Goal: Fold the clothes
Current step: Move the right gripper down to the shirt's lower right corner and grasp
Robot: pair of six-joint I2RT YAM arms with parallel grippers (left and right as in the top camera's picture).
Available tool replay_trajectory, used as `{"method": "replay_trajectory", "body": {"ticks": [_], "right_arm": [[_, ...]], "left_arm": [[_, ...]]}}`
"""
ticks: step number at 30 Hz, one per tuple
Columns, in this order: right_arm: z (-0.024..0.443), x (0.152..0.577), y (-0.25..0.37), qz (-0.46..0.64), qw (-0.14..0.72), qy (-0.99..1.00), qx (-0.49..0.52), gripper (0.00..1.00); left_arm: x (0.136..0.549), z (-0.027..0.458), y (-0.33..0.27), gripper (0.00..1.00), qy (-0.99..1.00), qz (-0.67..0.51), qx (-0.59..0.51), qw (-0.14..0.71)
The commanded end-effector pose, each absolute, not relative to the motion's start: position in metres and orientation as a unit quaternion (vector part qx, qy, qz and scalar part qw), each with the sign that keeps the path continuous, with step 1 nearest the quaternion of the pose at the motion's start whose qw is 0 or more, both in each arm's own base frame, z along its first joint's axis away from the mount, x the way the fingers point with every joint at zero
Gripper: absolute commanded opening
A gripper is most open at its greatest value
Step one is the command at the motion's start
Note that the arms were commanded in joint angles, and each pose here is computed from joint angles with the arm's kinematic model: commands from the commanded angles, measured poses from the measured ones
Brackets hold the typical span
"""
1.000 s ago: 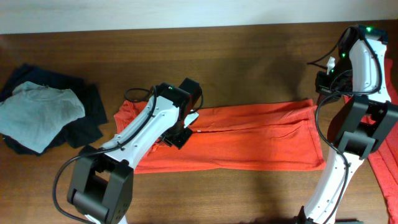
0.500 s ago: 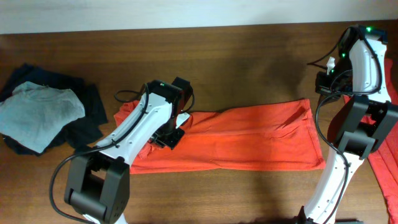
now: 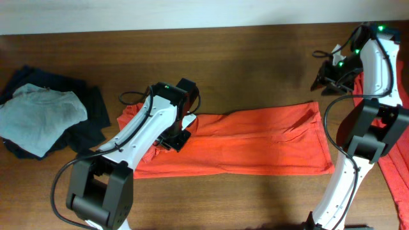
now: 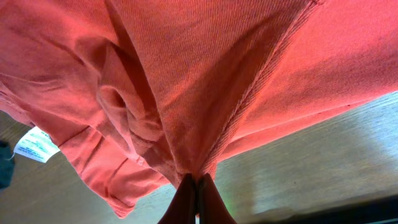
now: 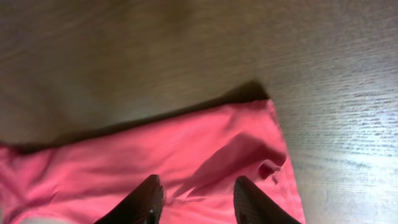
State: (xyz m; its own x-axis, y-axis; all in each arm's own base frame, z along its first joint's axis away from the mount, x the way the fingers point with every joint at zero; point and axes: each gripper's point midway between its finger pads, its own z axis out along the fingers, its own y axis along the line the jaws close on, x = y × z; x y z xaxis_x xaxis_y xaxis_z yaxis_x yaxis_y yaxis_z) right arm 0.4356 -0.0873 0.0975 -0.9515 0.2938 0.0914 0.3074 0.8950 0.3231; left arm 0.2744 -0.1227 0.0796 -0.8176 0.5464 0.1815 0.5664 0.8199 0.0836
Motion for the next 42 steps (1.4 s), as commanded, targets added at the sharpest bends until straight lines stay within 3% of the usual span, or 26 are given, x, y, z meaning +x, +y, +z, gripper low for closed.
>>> {"method": "replay_trajectory", "body": {"ticks": [1, 7, 12, 17, 20, 22, 29, 42], "right_arm": [[0.186, 0.439, -0.086, -0.167, -0.080, -0.975, -0.127, 0.44], [0.305, 0.397, -0.089, -0.097, -0.212, -0.965, -0.123, 0.53], [0.344, 0.351, -0.078, -0.066, -0.244, -0.953, -0.165, 0.57], [0.259, 0.296, -0.070, 0.005, -0.102, -0.968, -0.230, 0.58], [0.194, 0.301, -0.060, -0.018, -0.076, -0.971, -0.227, 0.76], [0.162, 0.311, -0.051, -0.059, -0.070, -0.967, -0.238, 0.79], [0.104, 0.354, -0.066, -0.100, -0.087, -0.947, -0.292, 0.73], [0.047, 0.364, -0.078, -0.100, -0.038, -0.931, -0.348, 0.60]], "left_arm": [[0.278, 0.088, -0.125, 0.00, -0.955, -0.060, -0.283, 0.060], [0.278, 0.088, -0.125, 0.01, -0.955, -0.060, -0.283, 0.060], [0.278, 0.088, -0.125, 0.00, -0.955, -0.060, -0.283, 0.060], [0.278, 0.088, -0.126, 0.00, -0.956, -0.060, -0.283, 0.058], [0.278, 0.088, -0.126, 0.00, -0.956, -0.059, -0.283, 0.058], [0.278, 0.088, -0.126, 0.00, -0.956, -0.059, -0.283, 0.058], [0.280, 0.087, -0.127, 0.00, -0.956, -0.059, -0.283, 0.054], [0.280, 0.087, -0.126, 0.00, -0.956, -0.059, -0.282, 0.054]]}}
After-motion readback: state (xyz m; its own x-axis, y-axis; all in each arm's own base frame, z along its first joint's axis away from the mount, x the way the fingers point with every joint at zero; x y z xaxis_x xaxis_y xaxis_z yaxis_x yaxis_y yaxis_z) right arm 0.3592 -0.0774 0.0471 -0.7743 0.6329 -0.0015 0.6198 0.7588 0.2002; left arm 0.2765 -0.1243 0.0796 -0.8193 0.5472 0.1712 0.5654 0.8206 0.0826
